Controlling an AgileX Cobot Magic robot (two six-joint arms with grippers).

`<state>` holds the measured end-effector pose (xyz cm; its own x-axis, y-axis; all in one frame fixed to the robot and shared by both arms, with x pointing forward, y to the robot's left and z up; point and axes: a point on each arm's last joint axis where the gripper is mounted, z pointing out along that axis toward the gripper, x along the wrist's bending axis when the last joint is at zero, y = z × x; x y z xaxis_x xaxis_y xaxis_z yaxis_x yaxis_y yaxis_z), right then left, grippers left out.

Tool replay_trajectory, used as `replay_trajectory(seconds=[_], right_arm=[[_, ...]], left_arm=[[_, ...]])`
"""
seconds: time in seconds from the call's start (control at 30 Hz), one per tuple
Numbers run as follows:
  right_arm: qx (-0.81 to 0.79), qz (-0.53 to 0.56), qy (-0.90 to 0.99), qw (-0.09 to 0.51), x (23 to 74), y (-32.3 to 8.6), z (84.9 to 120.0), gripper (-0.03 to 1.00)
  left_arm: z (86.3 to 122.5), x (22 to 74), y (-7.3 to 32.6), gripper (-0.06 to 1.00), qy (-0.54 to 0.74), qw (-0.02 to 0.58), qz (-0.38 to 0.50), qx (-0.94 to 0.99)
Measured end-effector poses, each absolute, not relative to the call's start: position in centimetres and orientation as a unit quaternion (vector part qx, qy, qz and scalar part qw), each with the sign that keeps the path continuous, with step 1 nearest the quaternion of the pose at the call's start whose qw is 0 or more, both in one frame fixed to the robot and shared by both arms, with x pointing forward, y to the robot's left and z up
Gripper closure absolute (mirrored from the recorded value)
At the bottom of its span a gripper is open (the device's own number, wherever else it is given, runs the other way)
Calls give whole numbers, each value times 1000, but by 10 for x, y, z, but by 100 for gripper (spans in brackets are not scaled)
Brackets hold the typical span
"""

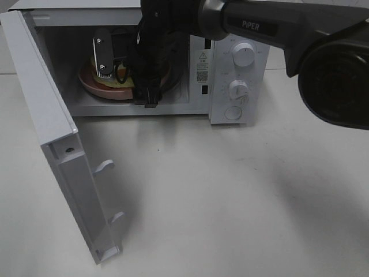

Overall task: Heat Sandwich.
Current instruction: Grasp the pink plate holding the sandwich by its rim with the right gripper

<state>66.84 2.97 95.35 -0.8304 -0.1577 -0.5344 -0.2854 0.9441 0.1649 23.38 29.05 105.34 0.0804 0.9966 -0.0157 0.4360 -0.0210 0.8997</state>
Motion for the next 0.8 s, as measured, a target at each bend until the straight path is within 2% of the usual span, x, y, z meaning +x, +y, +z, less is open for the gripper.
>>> replay_trajectory(seconds=[0.17, 0.8], right_arm=[[-122, 109, 952, 257, 670, 31, 937, 13], [-131, 102, 955, 245, 675, 37, 909, 20]], left_arm=[[1053, 234, 290, -5, 578, 395, 355, 620], [1053, 234, 291, -5, 578, 393, 356, 620]])
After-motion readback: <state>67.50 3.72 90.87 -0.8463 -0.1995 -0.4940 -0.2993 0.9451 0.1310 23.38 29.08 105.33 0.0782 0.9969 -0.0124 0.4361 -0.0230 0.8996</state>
